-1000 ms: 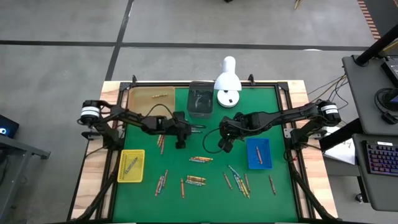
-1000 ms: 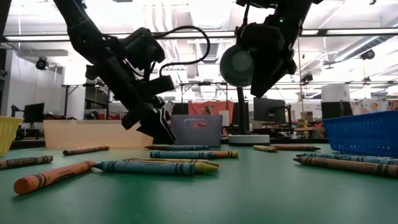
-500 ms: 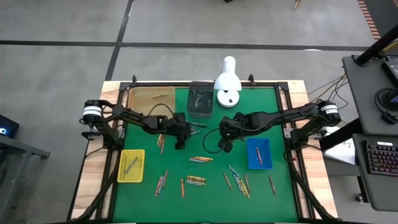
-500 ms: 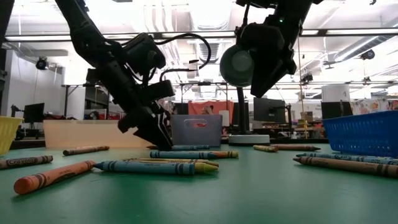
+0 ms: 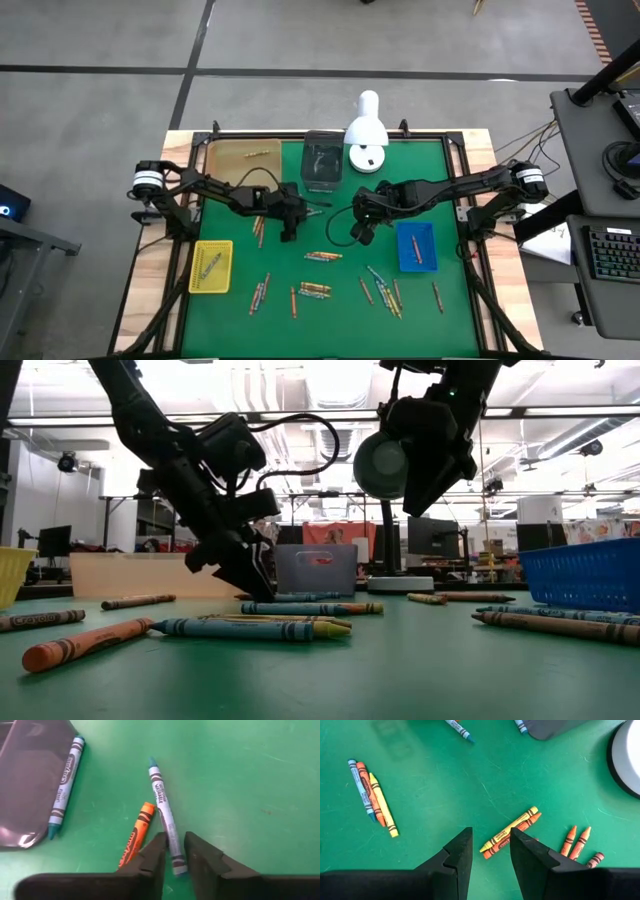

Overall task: Sort crayons
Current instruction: Put the blue crayon into the yellow bin

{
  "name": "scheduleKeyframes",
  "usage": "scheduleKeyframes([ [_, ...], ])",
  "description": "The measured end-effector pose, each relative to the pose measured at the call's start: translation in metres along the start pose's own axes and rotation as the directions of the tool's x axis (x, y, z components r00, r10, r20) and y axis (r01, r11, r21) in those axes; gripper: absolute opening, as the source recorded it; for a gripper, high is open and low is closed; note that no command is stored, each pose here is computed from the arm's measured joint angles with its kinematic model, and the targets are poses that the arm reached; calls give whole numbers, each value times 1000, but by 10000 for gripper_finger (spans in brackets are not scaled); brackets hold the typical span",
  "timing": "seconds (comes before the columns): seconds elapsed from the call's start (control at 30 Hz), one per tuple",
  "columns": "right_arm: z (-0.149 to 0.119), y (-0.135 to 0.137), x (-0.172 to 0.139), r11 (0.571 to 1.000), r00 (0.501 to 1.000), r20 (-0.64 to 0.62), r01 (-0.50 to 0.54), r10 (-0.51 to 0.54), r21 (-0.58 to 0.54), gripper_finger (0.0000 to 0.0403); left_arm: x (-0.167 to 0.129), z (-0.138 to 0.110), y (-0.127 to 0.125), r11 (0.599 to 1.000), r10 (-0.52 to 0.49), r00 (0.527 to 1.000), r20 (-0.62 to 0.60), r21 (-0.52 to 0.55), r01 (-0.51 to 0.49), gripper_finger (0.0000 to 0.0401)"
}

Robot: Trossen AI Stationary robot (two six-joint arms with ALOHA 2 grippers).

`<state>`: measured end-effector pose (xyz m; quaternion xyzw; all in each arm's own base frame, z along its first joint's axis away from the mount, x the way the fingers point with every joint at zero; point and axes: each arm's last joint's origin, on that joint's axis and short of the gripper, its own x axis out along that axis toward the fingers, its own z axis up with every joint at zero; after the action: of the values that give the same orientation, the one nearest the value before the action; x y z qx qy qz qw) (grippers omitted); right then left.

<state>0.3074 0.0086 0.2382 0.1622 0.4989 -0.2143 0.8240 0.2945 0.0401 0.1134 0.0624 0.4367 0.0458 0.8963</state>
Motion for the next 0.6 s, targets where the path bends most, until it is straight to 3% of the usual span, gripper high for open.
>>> scheduleKeyframes([
  [0.13,0,0,0,1000,1000,0,0,0,0,118,0,0,0,1000,-2,1000,-3,-7,2,7],
  [0.43,0,0,0,1000,1000,0,-1,1,-22,118,-10,3,-6,999,-39,999,13,-1,39,2],
  [0.6,-1,3,1,999,1000,17,-15,16,-40,118,-28,16,-9,998,-61,992,108,7,60,1],
])
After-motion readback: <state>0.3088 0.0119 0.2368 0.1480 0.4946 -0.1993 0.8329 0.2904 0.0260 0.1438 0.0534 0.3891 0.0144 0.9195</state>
